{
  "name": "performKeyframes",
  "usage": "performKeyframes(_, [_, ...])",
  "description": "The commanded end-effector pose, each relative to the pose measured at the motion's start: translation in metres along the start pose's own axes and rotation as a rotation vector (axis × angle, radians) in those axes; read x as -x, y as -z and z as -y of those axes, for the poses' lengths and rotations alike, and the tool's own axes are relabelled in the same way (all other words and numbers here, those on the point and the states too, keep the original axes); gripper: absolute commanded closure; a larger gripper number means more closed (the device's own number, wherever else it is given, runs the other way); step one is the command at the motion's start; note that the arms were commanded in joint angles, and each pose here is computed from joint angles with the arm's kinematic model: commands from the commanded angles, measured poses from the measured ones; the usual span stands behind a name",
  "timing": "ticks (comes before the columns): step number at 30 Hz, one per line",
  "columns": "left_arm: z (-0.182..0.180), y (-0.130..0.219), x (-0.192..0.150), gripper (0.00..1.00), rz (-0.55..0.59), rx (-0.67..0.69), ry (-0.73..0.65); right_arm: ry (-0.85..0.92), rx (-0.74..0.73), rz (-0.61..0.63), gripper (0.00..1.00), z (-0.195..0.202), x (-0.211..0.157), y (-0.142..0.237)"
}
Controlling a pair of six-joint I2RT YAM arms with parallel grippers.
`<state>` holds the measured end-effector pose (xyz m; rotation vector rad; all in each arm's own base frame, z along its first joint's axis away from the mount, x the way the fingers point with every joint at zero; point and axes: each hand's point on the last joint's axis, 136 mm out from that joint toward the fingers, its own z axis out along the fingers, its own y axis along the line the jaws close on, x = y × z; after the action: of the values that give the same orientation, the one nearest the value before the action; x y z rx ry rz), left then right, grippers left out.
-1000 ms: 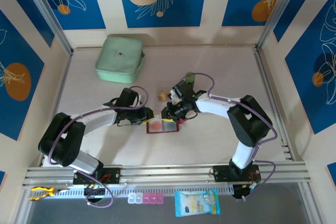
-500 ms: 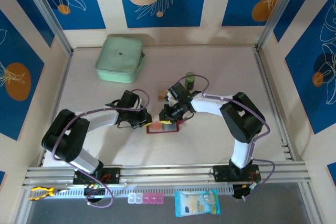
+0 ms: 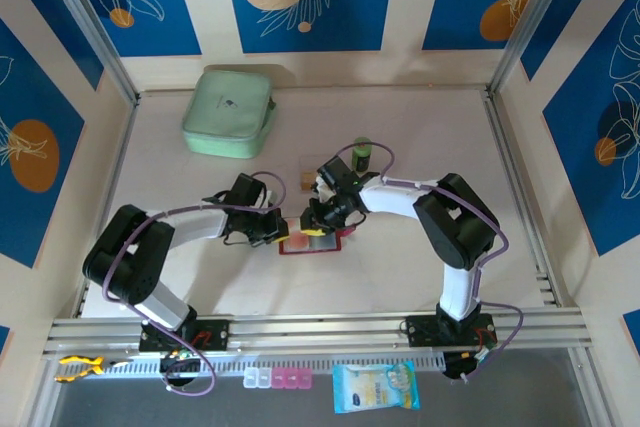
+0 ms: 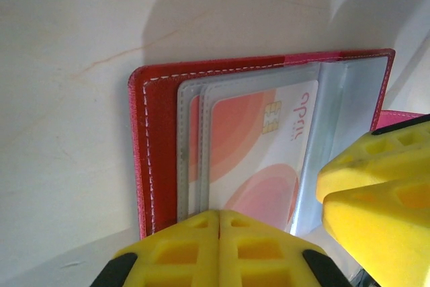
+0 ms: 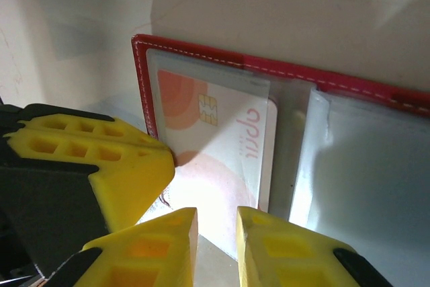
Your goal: Take the credit cards out of the card holder
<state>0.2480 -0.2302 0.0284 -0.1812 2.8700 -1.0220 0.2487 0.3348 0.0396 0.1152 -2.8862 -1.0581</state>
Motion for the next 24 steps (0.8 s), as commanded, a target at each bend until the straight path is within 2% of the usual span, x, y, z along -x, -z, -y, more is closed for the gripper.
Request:
performKeyframes(1, [-0.016, -0.001, -0.007, 0.93, -0.026, 0.047, 0.018, 0.01, -0.02, -0.019, 0.76, 0.002, -0.002, -0.005])
performKeyframes(17, [-0.017, -0.002, -0.008, 0.94, -0.029, 0.044, 0.023, 0.01, -0.045, -0.042, 0.76, 0.008, -0.004, -0.015])
performKeyframes(24, [-0.017, -0.002, -0.008, 0.94, -0.03, 0.04, 0.023, 0.009, -0.008, -0.056, 0.79, 0.002, -0.005, -0.018])
